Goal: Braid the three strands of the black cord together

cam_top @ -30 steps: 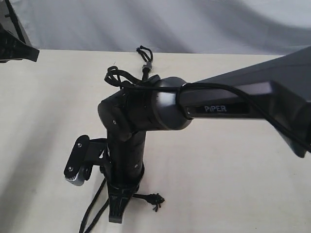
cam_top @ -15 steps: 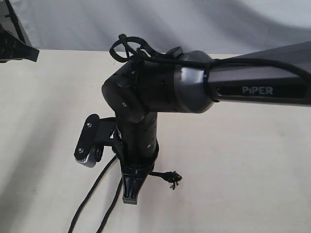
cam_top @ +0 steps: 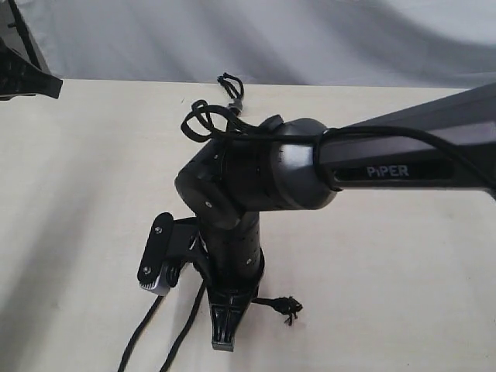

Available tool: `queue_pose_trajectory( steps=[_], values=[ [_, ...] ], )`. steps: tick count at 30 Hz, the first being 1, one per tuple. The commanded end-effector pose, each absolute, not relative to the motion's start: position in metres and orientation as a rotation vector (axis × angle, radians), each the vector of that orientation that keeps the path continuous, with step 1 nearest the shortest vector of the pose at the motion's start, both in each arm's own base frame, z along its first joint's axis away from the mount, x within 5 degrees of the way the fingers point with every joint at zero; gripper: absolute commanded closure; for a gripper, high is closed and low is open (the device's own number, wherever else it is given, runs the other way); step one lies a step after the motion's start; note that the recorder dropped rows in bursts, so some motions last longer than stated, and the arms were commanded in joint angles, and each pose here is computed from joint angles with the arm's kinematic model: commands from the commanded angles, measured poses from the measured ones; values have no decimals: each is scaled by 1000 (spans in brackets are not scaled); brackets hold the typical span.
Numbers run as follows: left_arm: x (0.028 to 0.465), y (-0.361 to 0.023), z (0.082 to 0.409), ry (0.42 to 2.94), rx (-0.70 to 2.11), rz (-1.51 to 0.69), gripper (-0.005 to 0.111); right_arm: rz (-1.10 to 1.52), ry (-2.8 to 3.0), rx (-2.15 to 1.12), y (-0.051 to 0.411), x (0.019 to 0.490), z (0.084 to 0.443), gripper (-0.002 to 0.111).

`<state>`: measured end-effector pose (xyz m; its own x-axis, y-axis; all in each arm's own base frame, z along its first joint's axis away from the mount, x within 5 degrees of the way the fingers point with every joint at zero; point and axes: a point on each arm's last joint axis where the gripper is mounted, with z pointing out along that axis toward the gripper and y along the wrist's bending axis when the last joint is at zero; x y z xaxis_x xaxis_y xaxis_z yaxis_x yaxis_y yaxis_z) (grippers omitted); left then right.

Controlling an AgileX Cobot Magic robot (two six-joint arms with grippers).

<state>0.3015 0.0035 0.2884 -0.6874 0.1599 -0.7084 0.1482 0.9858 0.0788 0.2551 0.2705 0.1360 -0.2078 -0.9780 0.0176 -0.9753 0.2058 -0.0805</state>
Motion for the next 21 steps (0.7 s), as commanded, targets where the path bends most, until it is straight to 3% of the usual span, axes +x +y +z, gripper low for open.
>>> queue_pose_trajectory(
  steps=[1,5,8,16,21],
  values=[
    [299,3,289,2341,188,-7,106,-109,2395,-1932,268,256,130,73],
    [299,2,288,2355,165,-42,106,-131,2343,-1957,266,256,139,24],
    [297,-5,287,2367,177,-105,106,-154,2307,-1864,258,261,170,3],
    [275,-78,284,2403,619,-448,106,-136,2151,-1274,172,291,296,4],
    [251,-126,267,2426,805,-571,105,-22,2138,-862,110,290,323,4]
  ],
)
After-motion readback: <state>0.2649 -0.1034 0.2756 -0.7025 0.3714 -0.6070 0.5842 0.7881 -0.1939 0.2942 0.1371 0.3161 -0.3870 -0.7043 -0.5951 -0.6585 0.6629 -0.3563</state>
